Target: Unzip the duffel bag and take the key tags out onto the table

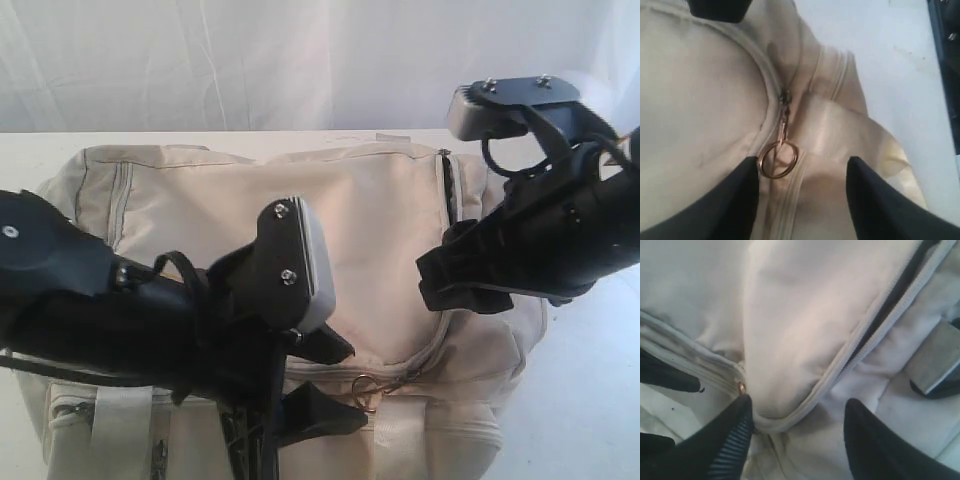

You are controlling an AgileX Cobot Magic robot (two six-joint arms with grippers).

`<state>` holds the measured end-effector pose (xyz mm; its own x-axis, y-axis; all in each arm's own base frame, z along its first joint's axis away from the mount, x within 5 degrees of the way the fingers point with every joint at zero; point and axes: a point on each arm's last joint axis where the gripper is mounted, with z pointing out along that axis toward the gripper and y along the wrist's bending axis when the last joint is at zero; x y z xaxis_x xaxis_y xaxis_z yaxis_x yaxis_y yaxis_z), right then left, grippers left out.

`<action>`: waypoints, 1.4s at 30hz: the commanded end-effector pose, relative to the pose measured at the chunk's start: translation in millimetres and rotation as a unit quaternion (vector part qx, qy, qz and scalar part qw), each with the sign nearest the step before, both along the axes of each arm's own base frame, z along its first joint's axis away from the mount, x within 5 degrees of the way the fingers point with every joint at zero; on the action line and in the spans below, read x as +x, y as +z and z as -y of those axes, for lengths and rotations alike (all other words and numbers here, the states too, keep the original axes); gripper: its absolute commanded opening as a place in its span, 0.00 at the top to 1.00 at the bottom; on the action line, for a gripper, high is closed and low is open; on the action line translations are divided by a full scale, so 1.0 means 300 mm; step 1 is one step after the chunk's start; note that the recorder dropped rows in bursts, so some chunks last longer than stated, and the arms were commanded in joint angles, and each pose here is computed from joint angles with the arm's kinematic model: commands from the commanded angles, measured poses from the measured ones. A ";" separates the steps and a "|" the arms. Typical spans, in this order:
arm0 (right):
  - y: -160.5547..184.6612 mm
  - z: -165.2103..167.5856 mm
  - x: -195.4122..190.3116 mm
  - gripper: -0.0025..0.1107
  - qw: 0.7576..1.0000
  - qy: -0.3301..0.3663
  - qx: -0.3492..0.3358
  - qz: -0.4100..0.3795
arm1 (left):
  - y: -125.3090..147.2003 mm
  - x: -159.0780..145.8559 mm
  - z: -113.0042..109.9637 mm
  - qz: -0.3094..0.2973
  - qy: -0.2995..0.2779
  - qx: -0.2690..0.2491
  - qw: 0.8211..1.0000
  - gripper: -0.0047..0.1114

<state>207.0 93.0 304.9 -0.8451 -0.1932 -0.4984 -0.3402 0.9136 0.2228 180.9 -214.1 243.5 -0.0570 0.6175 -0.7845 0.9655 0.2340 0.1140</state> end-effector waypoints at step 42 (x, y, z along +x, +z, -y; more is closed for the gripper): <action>0.042 -0.015 0.075 0.98 0.999 0.007 -0.010 0.032 | -0.086 0.062 0.065 -0.026 0.016 0.023 0.999 0.47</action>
